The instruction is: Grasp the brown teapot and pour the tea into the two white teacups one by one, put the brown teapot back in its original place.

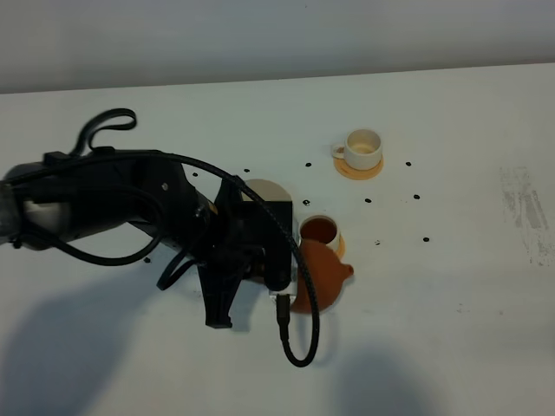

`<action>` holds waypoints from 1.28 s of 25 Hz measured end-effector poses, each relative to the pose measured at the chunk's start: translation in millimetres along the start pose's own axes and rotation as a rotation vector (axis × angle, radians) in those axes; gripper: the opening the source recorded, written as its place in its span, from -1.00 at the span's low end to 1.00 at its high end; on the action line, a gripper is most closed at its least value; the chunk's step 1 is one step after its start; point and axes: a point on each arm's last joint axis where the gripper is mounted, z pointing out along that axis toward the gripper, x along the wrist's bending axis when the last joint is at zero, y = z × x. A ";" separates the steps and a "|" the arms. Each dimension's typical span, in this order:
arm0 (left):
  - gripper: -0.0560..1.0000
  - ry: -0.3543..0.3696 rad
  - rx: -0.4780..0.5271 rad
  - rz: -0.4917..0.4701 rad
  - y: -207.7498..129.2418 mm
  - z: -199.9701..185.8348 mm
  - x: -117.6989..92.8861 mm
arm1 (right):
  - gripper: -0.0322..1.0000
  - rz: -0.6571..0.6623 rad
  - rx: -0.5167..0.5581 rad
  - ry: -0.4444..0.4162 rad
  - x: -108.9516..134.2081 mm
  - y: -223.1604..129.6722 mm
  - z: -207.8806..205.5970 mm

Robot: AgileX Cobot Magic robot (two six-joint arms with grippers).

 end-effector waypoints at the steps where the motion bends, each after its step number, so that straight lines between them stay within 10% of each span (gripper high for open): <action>1: -0.70 0.010 -0.005 0.001 0.9 -2.6 0.8 | -0.08 0.000 0.000 0.000 0.0 0.0 0.0; 14: -0.70 0.204 -0.090 0.014 28.7 -41.5 62.1 | -0.08 0.000 0.000 0.000 0.0 0.0 0.0; 32: -0.70 0.278 -0.048 -0.005 18.0 1.7 150.6 | -0.08 0.000 0.000 0.000 0.0 0.0 0.0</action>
